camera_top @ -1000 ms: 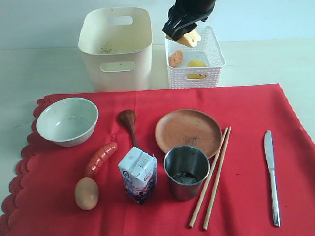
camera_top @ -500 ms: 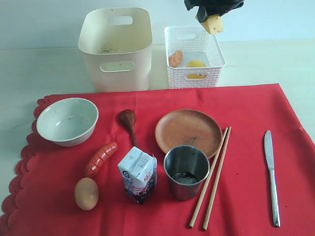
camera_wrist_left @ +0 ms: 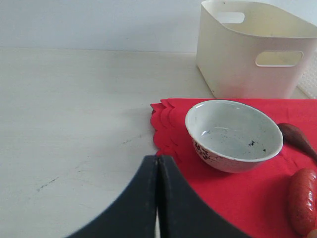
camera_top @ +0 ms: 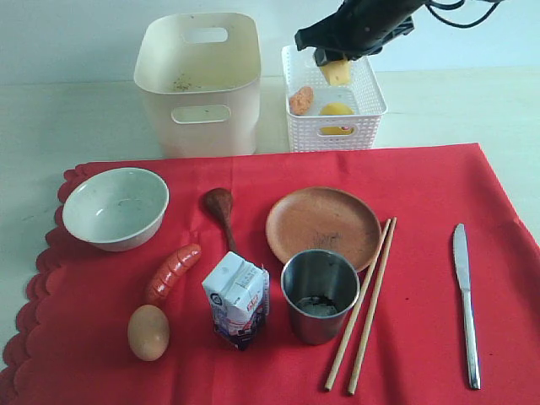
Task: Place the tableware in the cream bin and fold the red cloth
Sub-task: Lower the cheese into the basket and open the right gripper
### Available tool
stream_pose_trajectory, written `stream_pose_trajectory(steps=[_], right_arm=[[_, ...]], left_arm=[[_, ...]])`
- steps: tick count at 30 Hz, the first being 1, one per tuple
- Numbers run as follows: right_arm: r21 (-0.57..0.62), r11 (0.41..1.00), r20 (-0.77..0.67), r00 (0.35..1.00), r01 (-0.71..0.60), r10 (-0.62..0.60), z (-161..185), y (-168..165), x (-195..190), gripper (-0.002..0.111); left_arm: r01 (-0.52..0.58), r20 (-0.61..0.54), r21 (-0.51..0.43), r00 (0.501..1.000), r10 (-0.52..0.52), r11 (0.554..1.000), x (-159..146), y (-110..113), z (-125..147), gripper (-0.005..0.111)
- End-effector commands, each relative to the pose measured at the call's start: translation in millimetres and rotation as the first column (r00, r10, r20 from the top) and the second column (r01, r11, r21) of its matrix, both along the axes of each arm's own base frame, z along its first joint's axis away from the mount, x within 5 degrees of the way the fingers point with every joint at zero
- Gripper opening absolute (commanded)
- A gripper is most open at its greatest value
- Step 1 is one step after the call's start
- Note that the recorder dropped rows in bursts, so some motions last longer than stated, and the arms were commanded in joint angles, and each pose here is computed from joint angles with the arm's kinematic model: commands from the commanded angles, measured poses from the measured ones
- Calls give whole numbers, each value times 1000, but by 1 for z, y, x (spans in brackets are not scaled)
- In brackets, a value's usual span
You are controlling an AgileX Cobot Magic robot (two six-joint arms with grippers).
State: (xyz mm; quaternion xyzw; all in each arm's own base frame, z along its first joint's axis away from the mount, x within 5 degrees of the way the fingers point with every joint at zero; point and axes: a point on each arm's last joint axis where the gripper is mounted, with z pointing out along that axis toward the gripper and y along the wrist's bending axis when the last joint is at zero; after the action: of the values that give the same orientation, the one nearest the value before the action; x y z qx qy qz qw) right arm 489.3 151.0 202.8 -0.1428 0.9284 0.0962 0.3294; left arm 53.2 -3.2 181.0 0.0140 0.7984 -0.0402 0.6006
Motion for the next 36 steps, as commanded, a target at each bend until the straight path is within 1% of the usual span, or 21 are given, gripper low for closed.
stream_pose_trajectory(steps=[1,6,10,20,25,27,29,30,31,32,33,34,36], right_arm=[[23,999,89,996,27,-29,-12,0,13,1],[35,999,142,989,41,-45,-25,1,21,1],[-3,1000,172,985,31,-30,-39,0,26,1],[-80,997,168,985,-13,26,-63,-1,29,1],[-90,996,151,988,-19,33,-73,-1,29,3],[-91,996,148,989,-20,33,-75,-1,29,9],[-91,996,148,989,-20,33,-75,-1,29,18],[-90,996,151,988,-19,33,-74,-1,29,28],[-93,995,154,988,-21,35,-73,-1,29,34],[-112,993,167,985,-30,48,-69,-2,29,44],[-123,992,174,983,-35,56,-67,-2,29,48],[-127,991,186,981,-36,60,-61,-2,29,55],[-122,992,205,977,-34,59,-50,-2,29,64]], left_arm=[[-2,11,-12,1000,2,1000,0,0,0,0],[-2,11,-12,1000,2,1000,0,0,0,0],[-2,11,-12,1000,2,1000,0,0,0,0],[-2,11,-12,1000,2,1000,0,0,0,0],[-2,11,-12,1000,2,1000,0,0,0,0],[-2,11,-12,1000,2,1000,0,0,0,0],[-2,11,-12,1000,2,1000,0,0,0,0],[-2,11,-12,1000,2,1000,0,0,0,0],[-2,11,-12,1000,2,1000,0,0,0,0],[-2,11,-12,1000,2,1000,0,0,0,0],[-2,11,-12,1000,2,1000,0,0,0,0],[-2,11,-12,1000,2,1000,0,0,0,0],[-2,11,-12,1000,2,1000,0,0,0,0]])
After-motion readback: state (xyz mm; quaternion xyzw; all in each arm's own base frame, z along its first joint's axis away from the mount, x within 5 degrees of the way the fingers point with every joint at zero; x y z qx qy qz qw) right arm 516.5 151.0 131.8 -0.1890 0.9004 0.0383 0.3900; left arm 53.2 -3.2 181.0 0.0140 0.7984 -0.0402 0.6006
